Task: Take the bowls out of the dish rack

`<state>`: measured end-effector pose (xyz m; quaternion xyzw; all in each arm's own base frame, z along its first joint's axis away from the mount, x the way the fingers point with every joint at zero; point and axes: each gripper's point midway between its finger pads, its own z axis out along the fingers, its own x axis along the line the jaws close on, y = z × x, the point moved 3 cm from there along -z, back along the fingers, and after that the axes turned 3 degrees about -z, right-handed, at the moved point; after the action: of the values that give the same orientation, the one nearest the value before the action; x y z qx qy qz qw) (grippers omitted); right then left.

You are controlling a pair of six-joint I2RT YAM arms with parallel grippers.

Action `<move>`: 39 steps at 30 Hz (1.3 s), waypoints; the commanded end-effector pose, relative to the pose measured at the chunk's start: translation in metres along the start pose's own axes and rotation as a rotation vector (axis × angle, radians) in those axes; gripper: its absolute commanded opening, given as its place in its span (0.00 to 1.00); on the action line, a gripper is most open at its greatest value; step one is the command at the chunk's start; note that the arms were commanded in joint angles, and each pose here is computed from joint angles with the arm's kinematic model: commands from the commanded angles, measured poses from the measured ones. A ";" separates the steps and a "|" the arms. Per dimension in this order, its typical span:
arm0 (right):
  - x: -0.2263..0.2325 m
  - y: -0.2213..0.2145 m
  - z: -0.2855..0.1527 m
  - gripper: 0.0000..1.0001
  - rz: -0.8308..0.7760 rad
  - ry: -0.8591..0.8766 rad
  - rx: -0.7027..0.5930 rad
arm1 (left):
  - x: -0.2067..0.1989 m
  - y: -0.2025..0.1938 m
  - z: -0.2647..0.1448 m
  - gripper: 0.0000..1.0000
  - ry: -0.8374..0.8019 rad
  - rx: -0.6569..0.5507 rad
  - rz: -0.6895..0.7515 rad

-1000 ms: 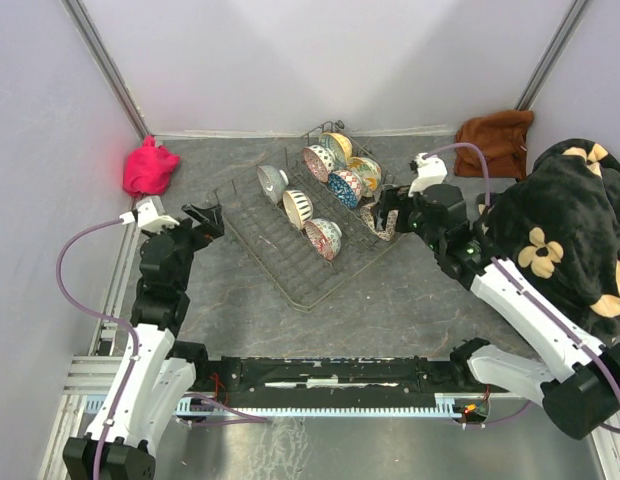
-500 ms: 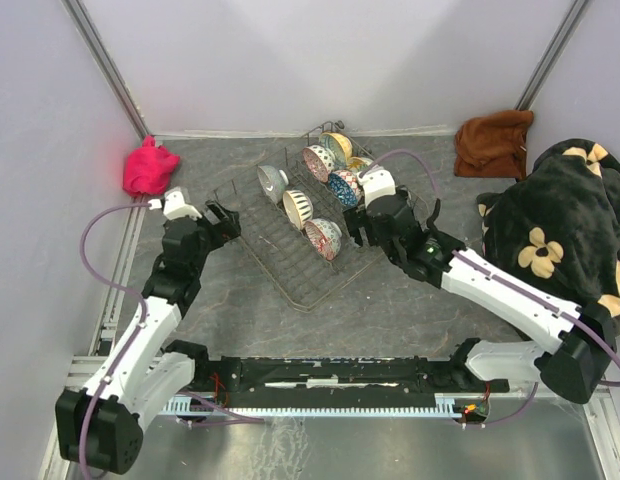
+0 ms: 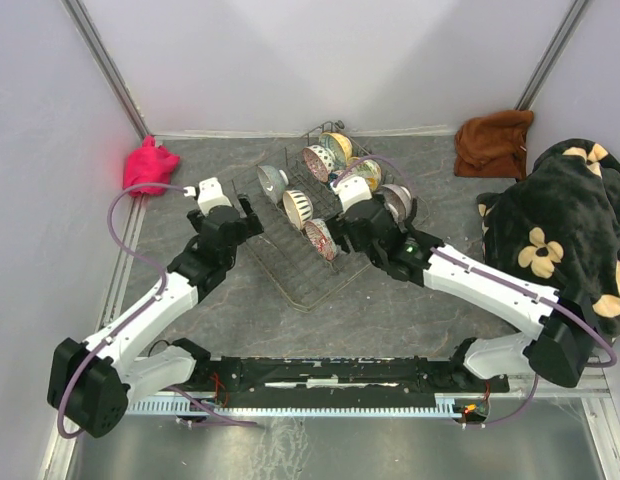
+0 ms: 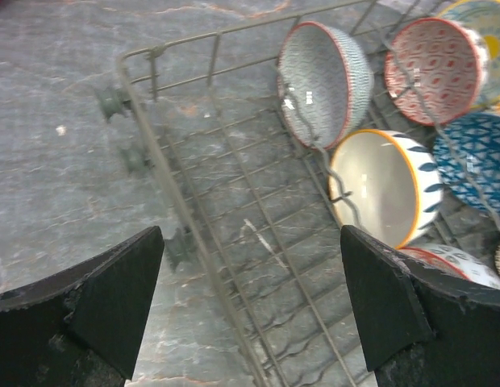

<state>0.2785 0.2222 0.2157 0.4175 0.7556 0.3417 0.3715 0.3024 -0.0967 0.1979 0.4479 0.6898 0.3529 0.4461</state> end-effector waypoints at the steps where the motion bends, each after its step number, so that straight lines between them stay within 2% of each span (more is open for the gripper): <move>1: 0.057 0.040 -0.014 0.91 0.066 0.249 -0.123 | 0.016 0.026 -0.007 0.97 0.117 -0.109 -0.015; 7: 0.110 0.048 -0.019 0.89 -0.001 0.344 -0.130 | 0.034 0.042 -0.027 0.98 0.161 -0.189 -0.063; 15: 0.172 0.050 -0.023 0.86 -0.053 0.437 -0.133 | 0.055 0.045 -0.029 1.00 0.254 -0.190 -0.053; 20: 0.201 0.044 -0.014 0.82 -0.094 0.429 -0.111 | 0.073 0.044 -0.024 1.00 0.301 -0.174 -0.081; 32: 0.237 0.026 0.011 0.65 -0.105 0.443 -0.038 | 0.121 0.049 -0.028 0.99 0.409 -0.198 -0.168; 39: 0.244 0.017 0.023 0.49 -0.109 0.413 -0.004 | 0.132 0.054 -0.039 0.99 0.437 -0.252 -0.212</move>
<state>0.2074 0.4397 0.1385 0.2799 0.8519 0.3838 0.2203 0.2603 0.0374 0.2145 0.2595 0.7608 0.4746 0.3586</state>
